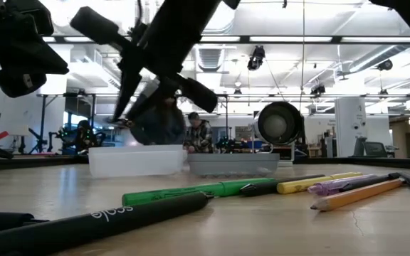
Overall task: Pick & place school supplies into a supply box
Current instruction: Put the brown pen into the black supply box, then put the green highlighter pen into the black supply box
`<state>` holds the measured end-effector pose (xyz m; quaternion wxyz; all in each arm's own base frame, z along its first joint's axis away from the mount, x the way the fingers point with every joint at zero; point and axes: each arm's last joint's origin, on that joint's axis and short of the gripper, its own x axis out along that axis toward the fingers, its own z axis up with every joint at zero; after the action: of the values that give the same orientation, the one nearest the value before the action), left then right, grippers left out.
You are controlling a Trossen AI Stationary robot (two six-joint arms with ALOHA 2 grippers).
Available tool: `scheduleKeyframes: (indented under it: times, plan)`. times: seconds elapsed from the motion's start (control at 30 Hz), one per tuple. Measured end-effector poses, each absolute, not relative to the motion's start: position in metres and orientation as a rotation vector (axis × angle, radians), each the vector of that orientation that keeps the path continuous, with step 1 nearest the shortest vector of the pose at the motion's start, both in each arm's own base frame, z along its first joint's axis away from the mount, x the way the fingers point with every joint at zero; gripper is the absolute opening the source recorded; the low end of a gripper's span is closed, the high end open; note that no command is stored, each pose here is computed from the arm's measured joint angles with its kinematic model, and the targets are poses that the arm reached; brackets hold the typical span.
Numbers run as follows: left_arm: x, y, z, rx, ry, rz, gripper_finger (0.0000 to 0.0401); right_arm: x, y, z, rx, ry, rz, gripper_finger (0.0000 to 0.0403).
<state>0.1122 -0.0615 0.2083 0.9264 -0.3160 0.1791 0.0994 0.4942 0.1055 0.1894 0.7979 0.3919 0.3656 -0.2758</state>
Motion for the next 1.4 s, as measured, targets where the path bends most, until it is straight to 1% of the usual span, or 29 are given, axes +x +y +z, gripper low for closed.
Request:
scheduleKeyframes:
  times: [0.17,0.23,0.37,0.43,0.6,0.8,0.97,1.07,1.27,1.4]
  plan:
    - [0.112,-0.062,0.208,-0.659,0.367,0.206,0.0023,0.486,0.088,0.194,1.077,0.658,-0.874,0.0029]
    - [0.112,-0.062,0.207,-0.660,0.368,0.207,0.0023,0.486,0.075,0.193,1.116,0.620,-0.930,0.0029]
    - [0.112,-0.062,0.207,-0.661,0.369,0.207,0.0023,0.492,0.049,0.191,1.085,0.636,-0.910,0.0029]
    - [0.112,-0.062,0.207,-0.661,0.369,0.207,0.0023,0.492,0.036,0.188,1.081,0.653,-0.930,0.0029]
    - [0.112,-0.061,0.207,-0.661,0.369,0.207,0.0023,0.487,0.007,0.171,1.159,0.741,-0.965,0.0029]
    - [0.112,-0.062,0.207,-0.660,0.370,0.206,0.0023,0.480,-0.005,0.156,1.172,0.806,-0.988,0.0029]
    - [0.112,-0.062,0.207,-0.660,0.369,0.206,0.0023,0.476,-0.014,0.153,1.142,0.810,-1.041,0.0032]
    - [0.112,-0.062,0.207,-0.660,0.369,0.206,0.0023,0.473,-0.013,0.156,1.104,0.806,-1.077,0.0052]
    - [0.112,-0.062,0.207,-0.660,0.369,0.206,0.0023,0.478,-0.014,0.171,1.022,0.805,-1.028,0.0110]
    - [0.112,-0.062,0.207,-0.660,0.369,0.206,0.0023,0.478,-0.011,0.185,0.940,0.807,-1.027,0.0137]
